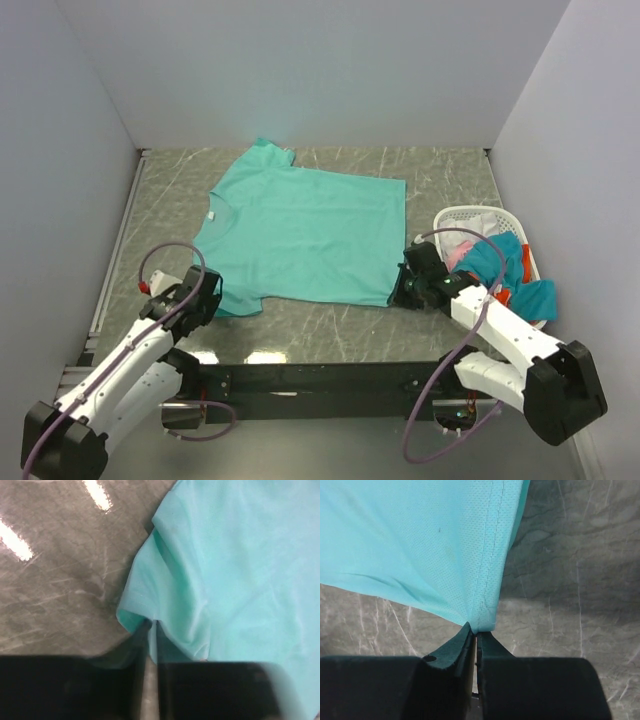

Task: Fold and stack the t-shirts
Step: Fold the tshirt

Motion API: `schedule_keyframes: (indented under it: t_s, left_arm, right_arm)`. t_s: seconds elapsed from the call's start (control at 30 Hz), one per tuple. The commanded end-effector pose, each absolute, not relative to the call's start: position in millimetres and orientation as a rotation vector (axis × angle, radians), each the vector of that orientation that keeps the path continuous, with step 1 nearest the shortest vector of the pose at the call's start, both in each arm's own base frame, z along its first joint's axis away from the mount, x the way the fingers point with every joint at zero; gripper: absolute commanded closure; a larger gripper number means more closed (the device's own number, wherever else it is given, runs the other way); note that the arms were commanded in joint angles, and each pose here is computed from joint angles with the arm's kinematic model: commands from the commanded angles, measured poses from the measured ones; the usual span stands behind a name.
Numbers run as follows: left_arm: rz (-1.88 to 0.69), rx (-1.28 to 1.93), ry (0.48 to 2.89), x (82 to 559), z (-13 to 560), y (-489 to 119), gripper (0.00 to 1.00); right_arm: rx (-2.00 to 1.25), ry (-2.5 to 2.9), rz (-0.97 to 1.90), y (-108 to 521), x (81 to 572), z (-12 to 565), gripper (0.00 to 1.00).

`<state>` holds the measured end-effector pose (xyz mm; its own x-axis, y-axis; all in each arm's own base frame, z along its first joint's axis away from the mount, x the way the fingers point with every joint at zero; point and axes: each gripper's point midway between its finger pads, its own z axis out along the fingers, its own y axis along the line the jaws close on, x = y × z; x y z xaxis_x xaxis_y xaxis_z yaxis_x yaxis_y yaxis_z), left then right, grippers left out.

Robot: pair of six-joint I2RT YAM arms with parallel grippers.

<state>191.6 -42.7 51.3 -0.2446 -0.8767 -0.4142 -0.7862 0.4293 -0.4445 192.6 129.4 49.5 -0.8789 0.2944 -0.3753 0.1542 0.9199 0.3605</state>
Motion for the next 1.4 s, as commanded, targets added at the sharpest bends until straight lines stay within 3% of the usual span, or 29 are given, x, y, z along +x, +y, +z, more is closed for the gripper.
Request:
schedule_keyframes:
  t_s: [0.0,0.07,0.2,0.67,0.87,0.97,1.0,1.03,1.37]
  left_arm:
    - [-0.125,-1.405,2.084,193.2,59.7,-38.8,0.75]
    - [-0.09,-1.447,2.104,186.4,54.3,-38.0,0.72]
    - [-0.161,-1.427,2.177,187.1,39.8,-53.9,0.46]
    - [-0.062,-1.526,2.243,167.2,6.2,-52.1,0.44]
    - [0.004,-1.495,2.223,180.5,7.3,-46.7,0.58]
    - [0.033,-1.475,2.23,185.7,7.0,-45.9,0.74]
    - [0.038,-1.472,2.229,188.6,6.6,-45.9,0.84]
    - [0.045,-1.484,2.224,188.4,6.3,-45.2,1.0]
    - [-0.069,-1.522,2.097,176.7,43.8,-35.1,1.0]
  right_arm:
    - [0.31,2.663,0.485,138.8,197.3,54.0,0.93]
    - [0.295,2.68,0.497,141.9,196.6,49.4,0.93]
    - [0.278,2.7,0.489,142.7,196.9,45.5,0.93]
    - [0.225,2.712,0.472,142.6,199.0,45.5,0.93]
    - [0.228,2.698,0.458,139.5,199.6,48.3,0.93]
    - [0.225,2.694,0.438,136.8,199.6,48.8,0.93]
    - [0.225,2.69,0.437,136.3,200.1,49.4,0.93]
    - [0.221,2.69,0.436,135.9,199.6,49.4,0.93]
    - [0.172,2.679,0.385,122.7,186.8,57.7,0.94]
